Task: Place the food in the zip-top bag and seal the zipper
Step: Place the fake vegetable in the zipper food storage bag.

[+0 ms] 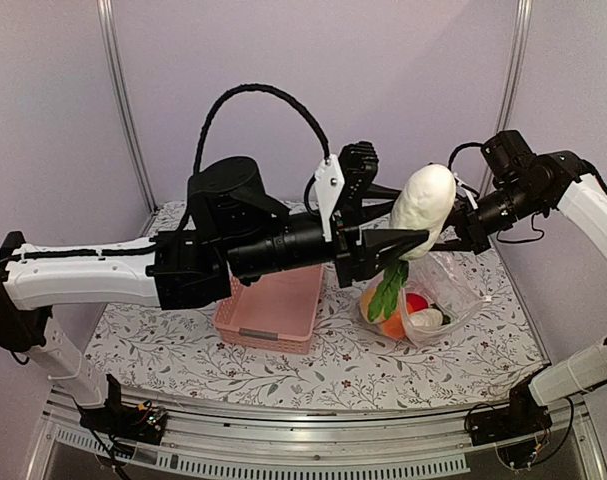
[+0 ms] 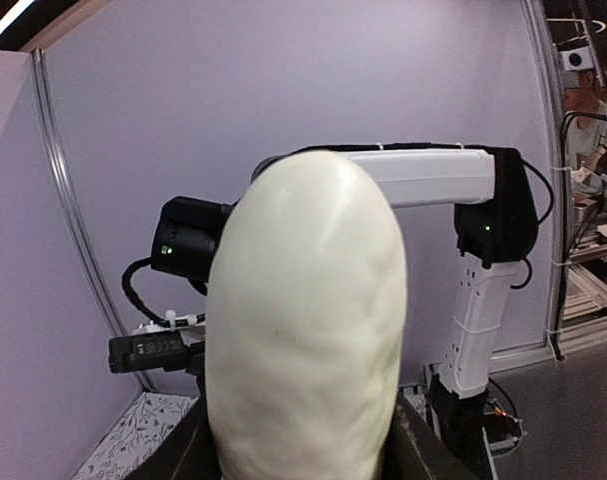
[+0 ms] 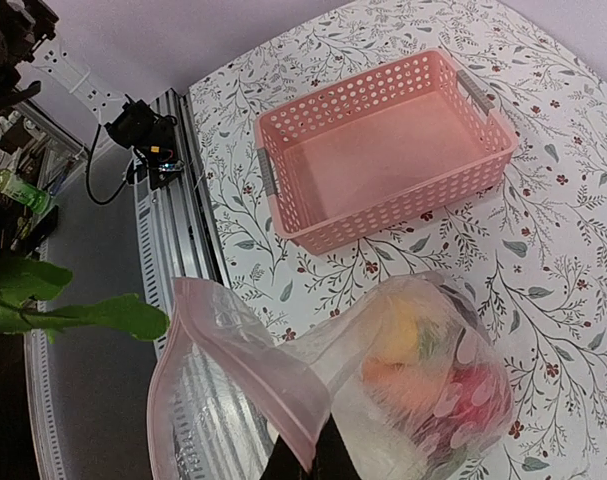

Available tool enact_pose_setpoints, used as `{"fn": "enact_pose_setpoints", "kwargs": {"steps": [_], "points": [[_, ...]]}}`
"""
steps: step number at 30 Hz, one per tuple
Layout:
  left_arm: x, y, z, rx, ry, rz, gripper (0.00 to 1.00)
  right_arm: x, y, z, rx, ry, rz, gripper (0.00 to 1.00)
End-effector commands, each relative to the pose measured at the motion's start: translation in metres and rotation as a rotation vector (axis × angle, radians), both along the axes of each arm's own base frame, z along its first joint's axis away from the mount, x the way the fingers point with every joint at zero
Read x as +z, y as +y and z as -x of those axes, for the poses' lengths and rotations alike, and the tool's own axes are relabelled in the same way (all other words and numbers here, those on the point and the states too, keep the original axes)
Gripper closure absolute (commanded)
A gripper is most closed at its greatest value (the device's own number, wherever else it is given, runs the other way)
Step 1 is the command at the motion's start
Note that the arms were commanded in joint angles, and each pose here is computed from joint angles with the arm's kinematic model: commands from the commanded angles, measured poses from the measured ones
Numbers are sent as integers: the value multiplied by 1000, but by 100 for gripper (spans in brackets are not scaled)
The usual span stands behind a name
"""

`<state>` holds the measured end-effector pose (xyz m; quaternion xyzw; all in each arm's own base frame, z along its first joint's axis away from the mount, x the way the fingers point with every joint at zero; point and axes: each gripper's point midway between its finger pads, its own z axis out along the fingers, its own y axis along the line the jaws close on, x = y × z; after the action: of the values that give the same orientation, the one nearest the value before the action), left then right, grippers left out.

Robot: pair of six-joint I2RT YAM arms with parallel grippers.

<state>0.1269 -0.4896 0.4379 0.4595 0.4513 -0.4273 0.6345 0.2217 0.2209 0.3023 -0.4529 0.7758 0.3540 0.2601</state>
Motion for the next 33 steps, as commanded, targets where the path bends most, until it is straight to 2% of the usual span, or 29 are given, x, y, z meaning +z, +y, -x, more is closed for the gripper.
{"fn": "enact_pose_setpoints", "kwargs": {"steps": [1, 6, 12, 18, 25, 29, 33], "points": [[9, -28, 26, -90, -129, 30, 70, 7, 6, 1, 28, 4, -24, 100], [4, -51, 37, -161, -123, 34, 70, 7, 7, 0, 27, 8, -24, 100], [-16, -68, 33, -159, -181, 9, 71, 7, 8, 0, 34, 16, -33, 100], [-52, -88, 8, -77, -242, -41, 71, 7, 10, 0, 39, 23, -40, 100], [-98, -93, -25, -26, -218, -111, 70, 11, 9, 0, 36, 7, -37, 100], [-116, -88, -37, 28, -201, -134, 60, 8, 8, 0, 32, 9, -32, 100], [-120, -81, -47, 98, -176, -143, 34, 8, 7, -1, 29, 3, -29, 100]]}}
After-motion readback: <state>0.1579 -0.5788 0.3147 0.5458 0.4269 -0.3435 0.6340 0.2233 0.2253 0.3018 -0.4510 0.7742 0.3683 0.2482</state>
